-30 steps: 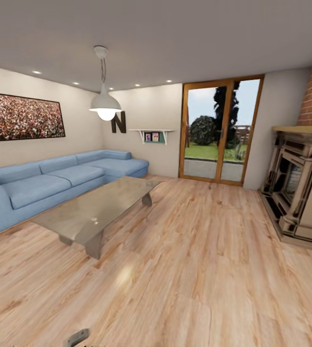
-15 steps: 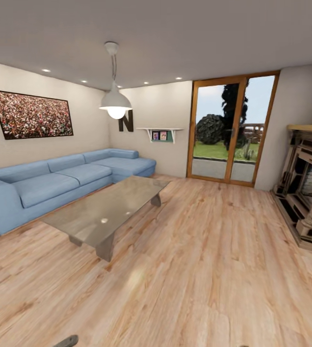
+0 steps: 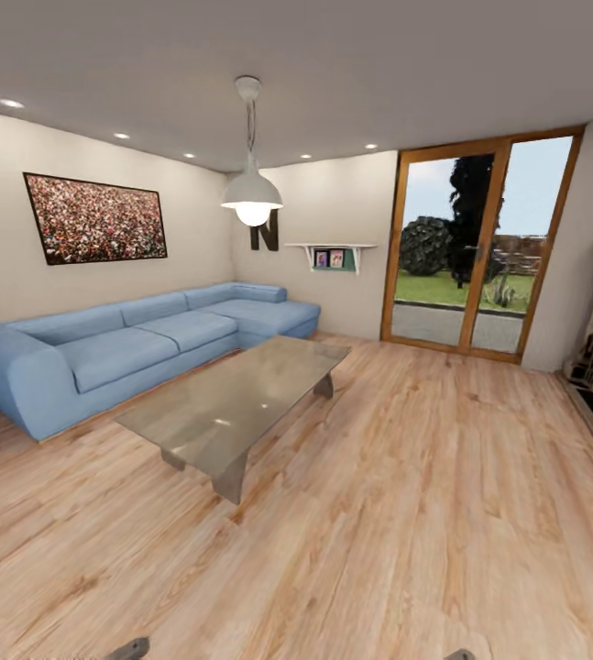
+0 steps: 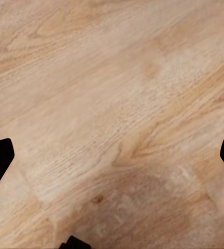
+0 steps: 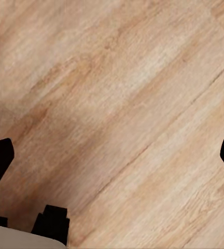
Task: Place each of the two pumpkins and all three candles from the living room inside a cabinet in the living room (use any cabinet), then make sure every cabinet is closed, and position the cauldron so it is next to a table in the living room.
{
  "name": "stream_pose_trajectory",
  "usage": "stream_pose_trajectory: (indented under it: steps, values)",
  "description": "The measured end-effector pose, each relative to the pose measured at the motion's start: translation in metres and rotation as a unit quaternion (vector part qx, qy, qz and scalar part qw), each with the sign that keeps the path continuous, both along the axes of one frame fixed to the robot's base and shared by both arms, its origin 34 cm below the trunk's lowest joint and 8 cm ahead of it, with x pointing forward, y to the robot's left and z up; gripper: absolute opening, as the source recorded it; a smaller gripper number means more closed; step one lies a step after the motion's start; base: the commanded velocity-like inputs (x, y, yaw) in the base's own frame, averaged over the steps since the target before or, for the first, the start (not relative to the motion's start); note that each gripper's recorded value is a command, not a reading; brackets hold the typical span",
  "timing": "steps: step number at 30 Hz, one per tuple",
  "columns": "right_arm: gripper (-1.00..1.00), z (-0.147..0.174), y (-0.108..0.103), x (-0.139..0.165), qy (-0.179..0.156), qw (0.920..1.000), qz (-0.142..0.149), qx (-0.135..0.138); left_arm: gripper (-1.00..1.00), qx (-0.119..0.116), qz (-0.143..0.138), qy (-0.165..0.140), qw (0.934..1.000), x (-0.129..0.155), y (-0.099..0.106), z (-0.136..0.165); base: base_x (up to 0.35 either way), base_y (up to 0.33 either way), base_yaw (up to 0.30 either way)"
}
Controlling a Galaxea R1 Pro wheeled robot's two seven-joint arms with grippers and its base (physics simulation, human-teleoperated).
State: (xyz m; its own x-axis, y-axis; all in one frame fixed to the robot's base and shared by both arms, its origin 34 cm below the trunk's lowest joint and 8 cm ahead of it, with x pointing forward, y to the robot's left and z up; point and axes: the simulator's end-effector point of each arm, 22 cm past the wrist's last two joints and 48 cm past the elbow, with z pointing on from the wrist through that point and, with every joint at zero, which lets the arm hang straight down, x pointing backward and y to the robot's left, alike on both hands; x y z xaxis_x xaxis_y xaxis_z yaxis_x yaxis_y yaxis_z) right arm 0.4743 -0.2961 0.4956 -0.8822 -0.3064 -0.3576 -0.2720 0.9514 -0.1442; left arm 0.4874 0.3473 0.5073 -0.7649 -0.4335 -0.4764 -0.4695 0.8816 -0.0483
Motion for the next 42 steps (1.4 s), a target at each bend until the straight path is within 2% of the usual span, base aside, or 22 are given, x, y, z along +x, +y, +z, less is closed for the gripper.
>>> stream_pose_trajectory:
  steps: [42]
  values:
    - [1.00, -0.0016, -0.0003, -0.0014, 0.002, 1.0000, 0.002, -0.001, 1.00, -0.001, -0.001, 0.003, 1.0000, -0.0014, -0.0015, -0.0019, 0.182, 0.246, 0.290]
